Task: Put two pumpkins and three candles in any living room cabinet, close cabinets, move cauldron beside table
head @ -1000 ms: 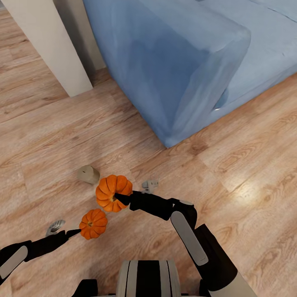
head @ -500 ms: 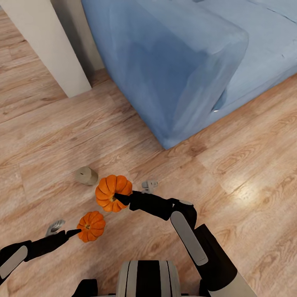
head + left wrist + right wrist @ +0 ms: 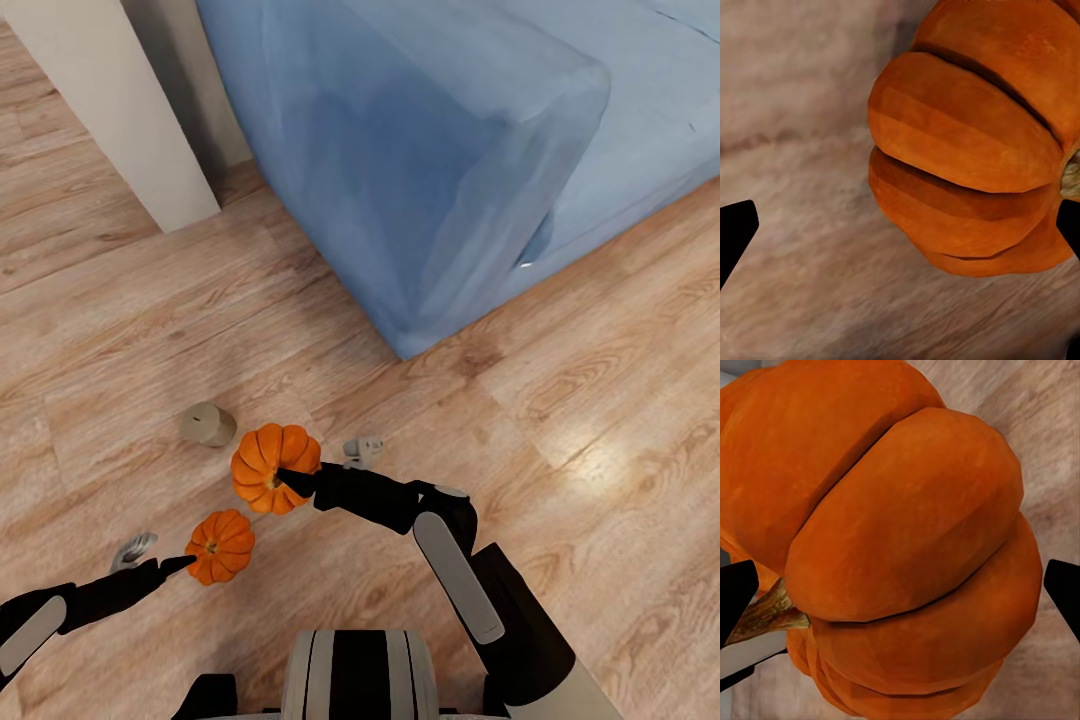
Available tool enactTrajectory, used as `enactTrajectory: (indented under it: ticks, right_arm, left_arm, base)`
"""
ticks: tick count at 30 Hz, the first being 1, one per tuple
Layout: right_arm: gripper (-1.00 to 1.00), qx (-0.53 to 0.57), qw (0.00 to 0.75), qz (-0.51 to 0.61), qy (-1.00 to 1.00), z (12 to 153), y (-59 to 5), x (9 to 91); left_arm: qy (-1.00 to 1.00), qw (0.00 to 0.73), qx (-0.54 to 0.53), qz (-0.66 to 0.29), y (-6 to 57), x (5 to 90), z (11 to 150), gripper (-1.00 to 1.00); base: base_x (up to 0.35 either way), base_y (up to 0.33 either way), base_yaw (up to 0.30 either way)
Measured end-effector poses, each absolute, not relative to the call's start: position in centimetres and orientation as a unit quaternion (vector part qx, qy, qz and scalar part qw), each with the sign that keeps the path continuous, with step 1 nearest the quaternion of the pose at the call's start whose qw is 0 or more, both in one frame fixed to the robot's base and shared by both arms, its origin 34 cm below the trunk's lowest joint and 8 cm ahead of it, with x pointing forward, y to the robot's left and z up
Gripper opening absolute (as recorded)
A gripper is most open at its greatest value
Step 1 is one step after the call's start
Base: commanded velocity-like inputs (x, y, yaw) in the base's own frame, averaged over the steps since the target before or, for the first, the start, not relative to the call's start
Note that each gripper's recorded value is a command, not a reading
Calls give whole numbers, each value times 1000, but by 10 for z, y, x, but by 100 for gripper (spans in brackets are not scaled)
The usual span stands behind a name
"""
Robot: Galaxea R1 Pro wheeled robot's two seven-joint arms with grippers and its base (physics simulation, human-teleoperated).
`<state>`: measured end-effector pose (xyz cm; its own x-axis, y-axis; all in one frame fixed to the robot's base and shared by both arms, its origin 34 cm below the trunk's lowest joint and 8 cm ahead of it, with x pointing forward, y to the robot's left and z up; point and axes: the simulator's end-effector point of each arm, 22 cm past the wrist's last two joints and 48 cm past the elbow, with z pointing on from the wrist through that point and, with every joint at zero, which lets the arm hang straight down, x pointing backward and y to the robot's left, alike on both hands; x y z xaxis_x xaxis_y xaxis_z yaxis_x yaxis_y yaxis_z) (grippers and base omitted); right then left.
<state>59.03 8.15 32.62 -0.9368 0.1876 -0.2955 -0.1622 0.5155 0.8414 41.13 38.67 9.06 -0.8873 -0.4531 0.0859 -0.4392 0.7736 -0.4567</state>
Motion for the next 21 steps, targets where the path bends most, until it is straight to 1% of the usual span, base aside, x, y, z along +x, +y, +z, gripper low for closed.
enactTrajectory:
  ticks: [21]
  right_arm:
    - [-100, 11, 171, 492, 854, 317, 81, 587]
  left_arm:
    - [941, 11, -234, -245, 379, 411, 86, 100]
  base:
    - [0, 0, 0]
